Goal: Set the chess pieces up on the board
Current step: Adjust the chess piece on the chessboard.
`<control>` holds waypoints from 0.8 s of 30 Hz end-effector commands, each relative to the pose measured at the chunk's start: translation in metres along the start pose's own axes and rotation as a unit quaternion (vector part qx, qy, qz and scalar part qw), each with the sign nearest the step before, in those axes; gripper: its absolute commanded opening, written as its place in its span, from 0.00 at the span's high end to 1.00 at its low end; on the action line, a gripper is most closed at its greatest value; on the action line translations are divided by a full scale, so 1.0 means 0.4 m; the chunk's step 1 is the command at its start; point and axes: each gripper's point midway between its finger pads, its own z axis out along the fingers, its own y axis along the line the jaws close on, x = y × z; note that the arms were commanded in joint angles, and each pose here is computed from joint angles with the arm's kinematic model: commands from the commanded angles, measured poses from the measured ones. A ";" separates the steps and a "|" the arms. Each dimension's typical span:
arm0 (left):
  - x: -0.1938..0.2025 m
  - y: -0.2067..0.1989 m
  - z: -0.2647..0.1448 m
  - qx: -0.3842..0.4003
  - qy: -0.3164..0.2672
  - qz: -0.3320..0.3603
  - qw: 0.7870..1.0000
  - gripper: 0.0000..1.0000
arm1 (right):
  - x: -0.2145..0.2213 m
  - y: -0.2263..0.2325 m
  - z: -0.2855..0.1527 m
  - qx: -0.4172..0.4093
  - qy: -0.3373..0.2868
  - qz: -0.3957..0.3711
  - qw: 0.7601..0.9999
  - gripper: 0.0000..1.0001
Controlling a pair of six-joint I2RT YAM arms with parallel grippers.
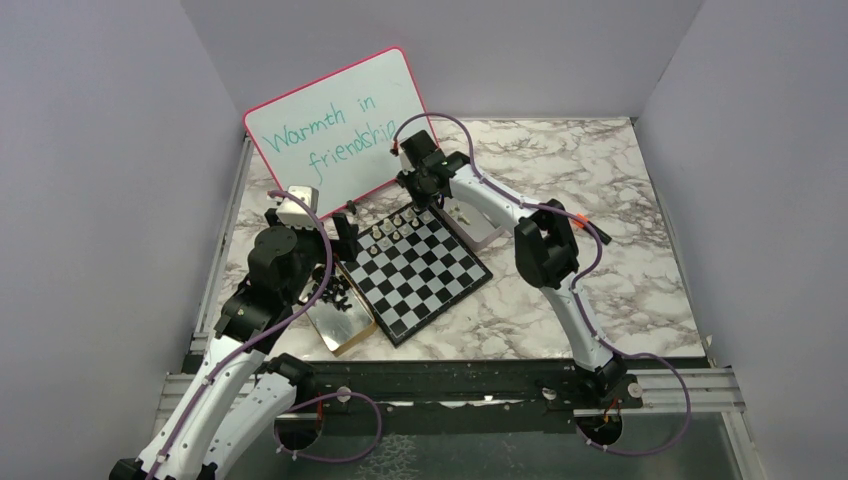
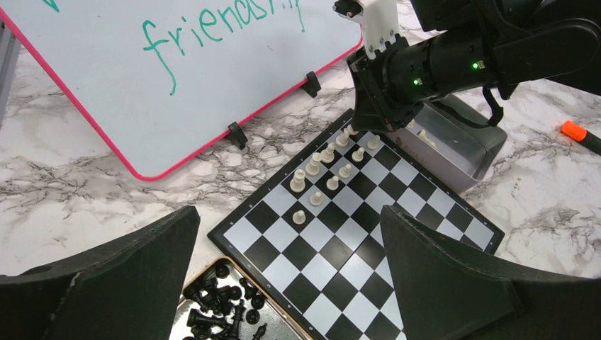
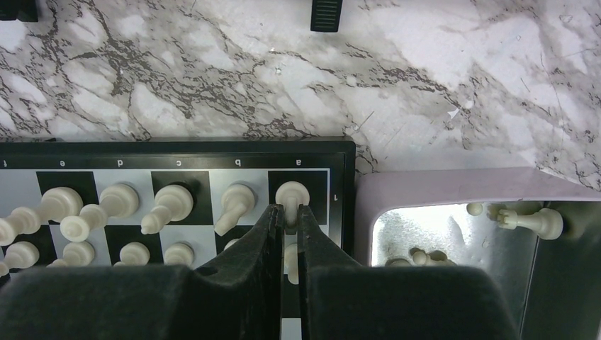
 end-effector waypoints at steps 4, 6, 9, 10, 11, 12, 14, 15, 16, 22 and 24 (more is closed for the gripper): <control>-0.011 -0.007 0.005 0.010 -0.011 0.003 1.000 0.01 | 0.007 0.003 -0.018 0.007 0.013 0.006 1.000 0.87; -0.011 -0.007 0.006 0.010 -0.011 0.003 1.000 0.01 | 0.003 0.004 -0.016 0.006 0.010 0.007 1.000 0.85; -0.010 -0.007 0.006 0.011 -0.010 0.004 1.000 0.01 | -0.002 0.006 -0.015 0.004 0.005 0.008 1.000 0.79; -0.009 -0.007 0.006 0.010 -0.010 0.004 1.000 0.01 | -0.005 0.006 -0.015 0.004 0.003 0.008 1.000 0.78; -0.009 -0.007 0.007 0.010 -0.010 0.004 1.000 0.01 | -0.009 0.006 -0.016 0.004 0.000 0.008 1.000 0.76; -0.009 -0.007 0.006 0.011 -0.010 0.004 1.000 0.01 | -0.013 0.007 -0.017 0.002 -0.003 0.008 1.000 0.75; -0.008 -0.007 0.006 0.010 -0.010 0.004 1.000 0.01 | -0.031 0.015 -0.024 -0.006 -0.015 0.007 1.000 0.73; -0.008 -0.007 0.006 0.010 -0.010 0.003 1.000 0.01 | -0.037 0.018 -0.028 -0.011 -0.019 0.006 1.000 0.72; -0.008 -0.007 0.006 0.010 -0.010 0.003 1.000 0.01 | -0.045 0.020 -0.034 -0.012 -0.023 0.006 1.000 0.71; -0.004 -0.006 0.009 0.008 -0.007 0.004 1.000 0.01 | -0.092 0.007 -0.081 0.001 -0.051 0.011 0.999 0.66; -0.002 -0.005 0.011 0.008 -0.005 0.004 1.000 0.01 | -0.109 -0.003 -0.108 0.012 -0.064 0.014 0.998 0.65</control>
